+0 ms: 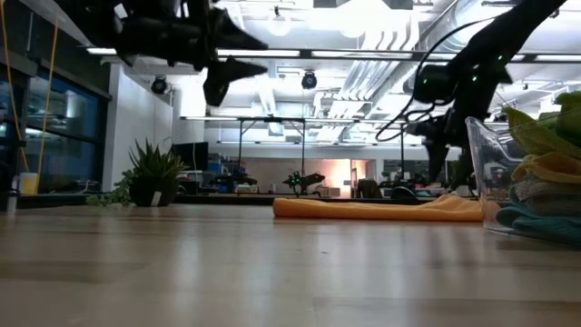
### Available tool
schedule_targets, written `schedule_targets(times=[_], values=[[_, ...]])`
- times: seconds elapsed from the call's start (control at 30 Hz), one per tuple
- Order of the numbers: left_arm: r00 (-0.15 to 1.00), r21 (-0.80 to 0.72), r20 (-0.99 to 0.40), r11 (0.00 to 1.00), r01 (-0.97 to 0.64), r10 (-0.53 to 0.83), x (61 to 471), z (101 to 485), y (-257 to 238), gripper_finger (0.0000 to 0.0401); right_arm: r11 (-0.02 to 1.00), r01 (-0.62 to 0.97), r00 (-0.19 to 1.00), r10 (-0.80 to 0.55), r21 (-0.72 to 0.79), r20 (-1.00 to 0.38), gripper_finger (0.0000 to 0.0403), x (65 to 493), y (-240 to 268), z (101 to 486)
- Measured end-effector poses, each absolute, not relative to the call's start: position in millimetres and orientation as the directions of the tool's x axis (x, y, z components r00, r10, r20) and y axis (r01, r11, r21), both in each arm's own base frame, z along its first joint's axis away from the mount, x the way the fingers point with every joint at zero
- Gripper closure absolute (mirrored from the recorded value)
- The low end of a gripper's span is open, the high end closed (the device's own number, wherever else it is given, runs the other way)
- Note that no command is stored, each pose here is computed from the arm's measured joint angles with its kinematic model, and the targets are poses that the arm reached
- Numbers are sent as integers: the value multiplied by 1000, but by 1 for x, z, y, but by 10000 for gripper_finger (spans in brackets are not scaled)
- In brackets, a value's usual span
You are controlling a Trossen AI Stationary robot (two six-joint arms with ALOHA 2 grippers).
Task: Fold microfiber towels
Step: Fold the orange microfiber cloth
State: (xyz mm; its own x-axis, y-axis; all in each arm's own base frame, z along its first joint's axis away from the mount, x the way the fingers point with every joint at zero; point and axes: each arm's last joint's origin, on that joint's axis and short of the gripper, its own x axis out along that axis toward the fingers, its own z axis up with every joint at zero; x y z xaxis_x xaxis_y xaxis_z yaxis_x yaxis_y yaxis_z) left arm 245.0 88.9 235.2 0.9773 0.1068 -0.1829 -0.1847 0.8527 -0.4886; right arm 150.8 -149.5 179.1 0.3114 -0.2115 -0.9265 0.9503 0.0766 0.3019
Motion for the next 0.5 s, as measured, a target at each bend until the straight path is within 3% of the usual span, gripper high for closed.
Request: schedule_targets(times=[0.27, 0.5], values=[[989, -507, -119, 851, -138, 89, 245, 245, 82, 238, 71, 943, 331, -115, 324, -937, 222, 165, -161, 152], [990, -523, -124, 843, -127, 73, 247, 244, 78, 238, 79, 951, 309, -152, 301, -939, 222, 163, -161, 155]])
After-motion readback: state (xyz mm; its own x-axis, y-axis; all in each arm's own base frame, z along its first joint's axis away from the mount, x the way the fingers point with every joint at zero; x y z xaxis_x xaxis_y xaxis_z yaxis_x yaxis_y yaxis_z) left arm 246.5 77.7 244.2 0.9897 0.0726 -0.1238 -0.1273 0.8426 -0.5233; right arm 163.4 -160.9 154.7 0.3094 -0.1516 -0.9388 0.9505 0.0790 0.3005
